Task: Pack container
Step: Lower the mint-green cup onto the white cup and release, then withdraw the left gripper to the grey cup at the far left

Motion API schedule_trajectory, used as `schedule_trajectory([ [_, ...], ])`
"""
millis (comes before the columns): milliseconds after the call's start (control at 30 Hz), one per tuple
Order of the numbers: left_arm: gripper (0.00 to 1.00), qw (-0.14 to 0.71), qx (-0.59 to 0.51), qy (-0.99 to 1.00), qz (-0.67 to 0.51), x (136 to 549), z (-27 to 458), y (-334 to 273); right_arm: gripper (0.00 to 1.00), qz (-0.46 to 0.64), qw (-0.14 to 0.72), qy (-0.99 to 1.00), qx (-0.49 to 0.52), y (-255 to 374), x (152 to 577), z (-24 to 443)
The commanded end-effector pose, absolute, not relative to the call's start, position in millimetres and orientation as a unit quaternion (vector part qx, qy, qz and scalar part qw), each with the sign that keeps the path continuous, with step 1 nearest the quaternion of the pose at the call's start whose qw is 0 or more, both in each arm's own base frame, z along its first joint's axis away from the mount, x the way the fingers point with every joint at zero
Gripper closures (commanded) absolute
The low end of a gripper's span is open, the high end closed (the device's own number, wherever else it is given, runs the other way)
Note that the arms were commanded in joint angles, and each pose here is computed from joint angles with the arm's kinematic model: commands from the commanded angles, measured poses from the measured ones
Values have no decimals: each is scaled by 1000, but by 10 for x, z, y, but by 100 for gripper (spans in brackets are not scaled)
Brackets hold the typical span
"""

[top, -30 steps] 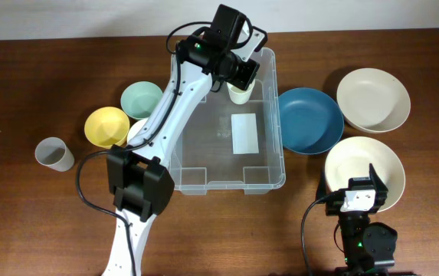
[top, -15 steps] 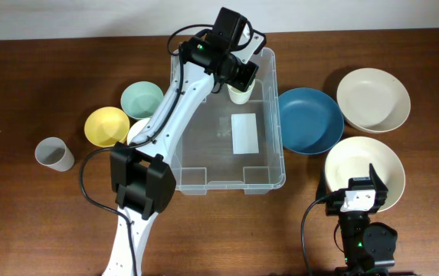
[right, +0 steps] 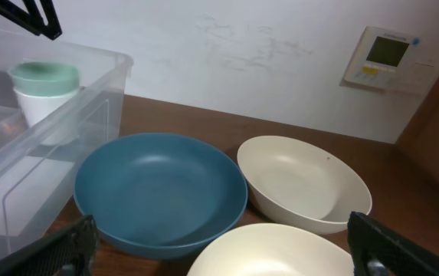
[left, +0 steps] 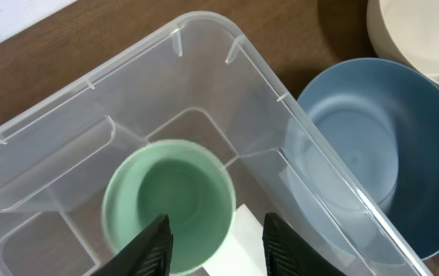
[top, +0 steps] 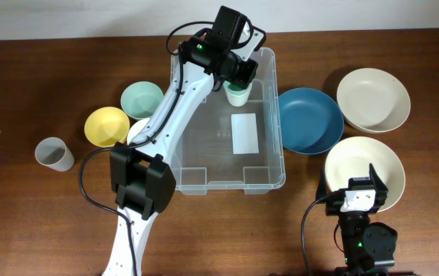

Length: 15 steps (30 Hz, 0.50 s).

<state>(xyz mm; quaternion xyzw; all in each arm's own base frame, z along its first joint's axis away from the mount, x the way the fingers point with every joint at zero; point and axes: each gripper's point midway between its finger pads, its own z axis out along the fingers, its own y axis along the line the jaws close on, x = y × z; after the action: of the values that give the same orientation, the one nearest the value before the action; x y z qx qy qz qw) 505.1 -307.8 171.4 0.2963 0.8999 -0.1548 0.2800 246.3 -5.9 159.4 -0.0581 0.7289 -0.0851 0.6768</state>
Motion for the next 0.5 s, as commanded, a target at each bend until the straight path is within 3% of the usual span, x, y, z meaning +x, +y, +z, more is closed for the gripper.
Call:
schedule_trajectory([
  [0, 60, 300, 280, 903, -130, 5173, 1823, -2972, 1, -94, 674, 731, -51, -103, 2460, 1567],
  [233, 60, 319, 203, 924, -66, 5220, 2436, -2236, 1, -94, 674, 731, -51, -103, 2460, 1568],
  [333, 45, 300, 174, 936, -57, 5063, 2631, -1883, 1, -94, 674, 731, -51, -104, 2460, 1567],
  [467, 41, 285, 152, 945, -47, 4907, 2774, -1562, 1, -94, 674, 731, -51, -103, 2460, 1568],
])
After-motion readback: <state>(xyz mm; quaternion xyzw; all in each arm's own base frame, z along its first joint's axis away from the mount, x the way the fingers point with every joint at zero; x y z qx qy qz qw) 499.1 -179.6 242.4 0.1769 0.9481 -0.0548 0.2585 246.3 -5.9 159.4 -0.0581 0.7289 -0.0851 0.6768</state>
